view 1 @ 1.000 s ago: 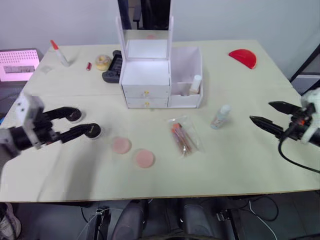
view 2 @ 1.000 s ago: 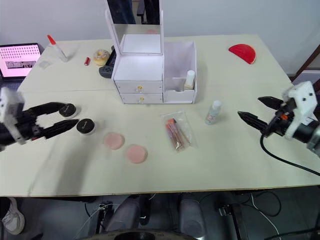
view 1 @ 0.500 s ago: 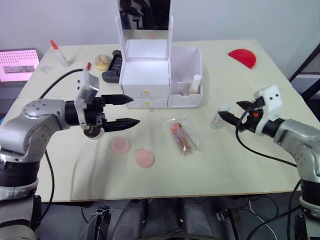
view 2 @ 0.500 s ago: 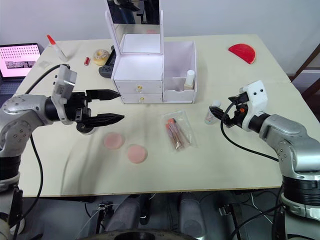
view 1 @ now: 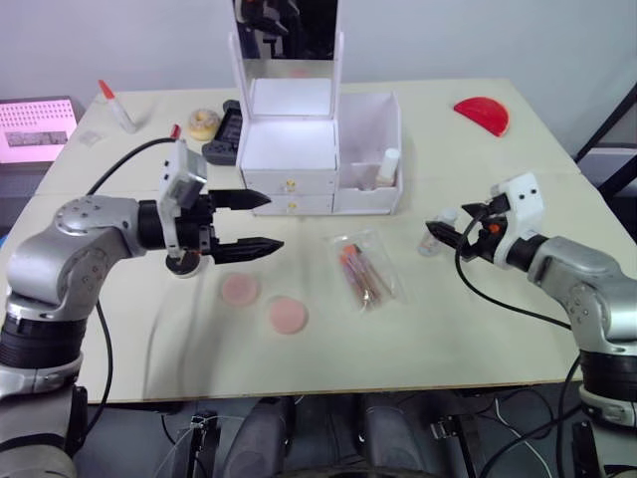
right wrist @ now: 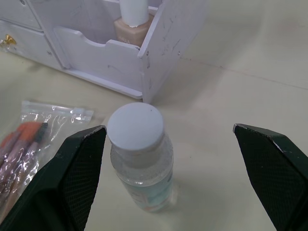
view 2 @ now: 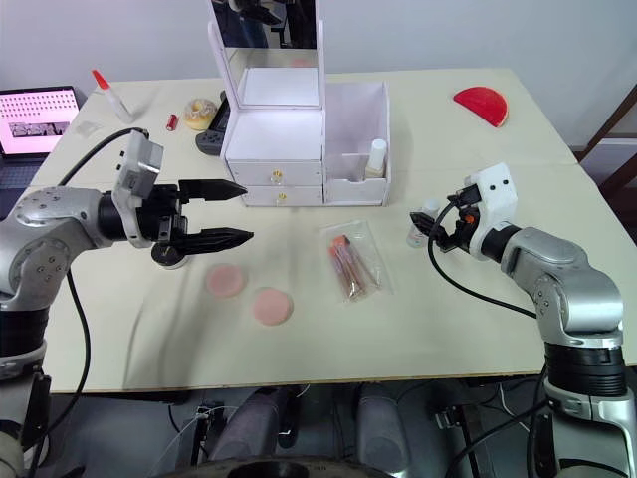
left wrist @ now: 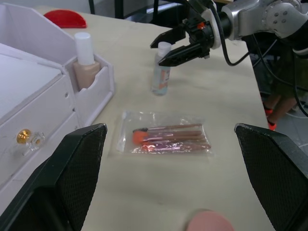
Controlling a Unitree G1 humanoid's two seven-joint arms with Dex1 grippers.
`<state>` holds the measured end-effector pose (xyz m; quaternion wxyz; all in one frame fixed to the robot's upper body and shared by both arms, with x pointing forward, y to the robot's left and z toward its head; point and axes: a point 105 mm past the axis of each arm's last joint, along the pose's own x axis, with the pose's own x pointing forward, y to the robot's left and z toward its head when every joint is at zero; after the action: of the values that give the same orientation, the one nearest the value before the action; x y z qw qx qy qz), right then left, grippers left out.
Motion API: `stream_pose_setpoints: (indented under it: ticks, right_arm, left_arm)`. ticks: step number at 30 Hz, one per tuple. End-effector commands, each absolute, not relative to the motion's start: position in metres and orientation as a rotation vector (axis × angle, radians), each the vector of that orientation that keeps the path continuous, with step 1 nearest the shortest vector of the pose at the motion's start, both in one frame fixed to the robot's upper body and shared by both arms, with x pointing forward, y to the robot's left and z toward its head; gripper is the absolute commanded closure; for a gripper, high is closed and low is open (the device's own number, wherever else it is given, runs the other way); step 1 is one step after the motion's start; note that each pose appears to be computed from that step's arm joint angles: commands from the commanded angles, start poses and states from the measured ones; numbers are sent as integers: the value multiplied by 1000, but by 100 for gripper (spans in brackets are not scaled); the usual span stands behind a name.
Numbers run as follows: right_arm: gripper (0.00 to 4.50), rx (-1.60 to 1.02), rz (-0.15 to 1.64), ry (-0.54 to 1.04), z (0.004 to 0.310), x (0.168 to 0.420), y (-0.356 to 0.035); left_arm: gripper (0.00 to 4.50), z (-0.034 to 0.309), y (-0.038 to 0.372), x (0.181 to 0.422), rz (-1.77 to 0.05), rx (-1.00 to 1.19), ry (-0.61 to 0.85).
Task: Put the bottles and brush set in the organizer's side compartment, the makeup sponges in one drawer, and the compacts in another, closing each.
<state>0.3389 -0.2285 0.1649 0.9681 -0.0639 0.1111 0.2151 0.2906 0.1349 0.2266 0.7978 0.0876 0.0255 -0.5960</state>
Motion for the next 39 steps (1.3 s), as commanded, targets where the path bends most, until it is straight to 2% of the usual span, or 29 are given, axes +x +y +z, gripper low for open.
stream_pose_setpoints:
  ticks: [1, 8, 9, 11, 14, 15, 16, 30, 32, 34, 35, 39]
  right_arm:
    - [2, -145, 433, 172, 177, 342, -229]
    - [2, -140, 435, 166, 177, 345, -228]
    - [56, -139, 435, 164, 177, 345, -228]
    - [136, -136, 435, 163, 177, 346, -228]
    - [292, -135, 437, 166, 175, 344, -228]
    - [333, -135, 438, 166, 175, 344, -228]
    - [339, -135, 438, 167, 175, 344, -228]
    - [339, -163, 478, 146, 183, 340, -223]
    - [236, -168, 498, 145, 183, 339, -219]
    - [164, -173, 514, 140, 184, 339, -214]
    - [111, -171, 513, 135, 186, 339, -214]
    - [111, -169, 515, 120, 192, 337, -215]
  left_arm:
    - [0, 237, 136, 287, -1273, 205, 8]
    - [0, 237, 137, 289, -1266, 200, 10]
    - [0, 236, 137, 290, -1266, 200, 10]
    - [0, 236, 137, 290, -1265, 198, 10]
    - [0, 236, 137, 290, -1264, 199, 10]
    - [0, 237, 137, 290, -1264, 198, 9]
    - [0, 237, 137, 290, -1264, 198, 8]
    - [0, 238, 137, 289, -1263, 193, 12]
    - [0, 238, 137, 290, -1261, 192, 11]
    - [0, 238, 137, 290, -1261, 192, 11]
    - [0, 237, 137, 290, -1260, 192, 11]
    - [0, 238, 136, 290, -1260, 191, 10]
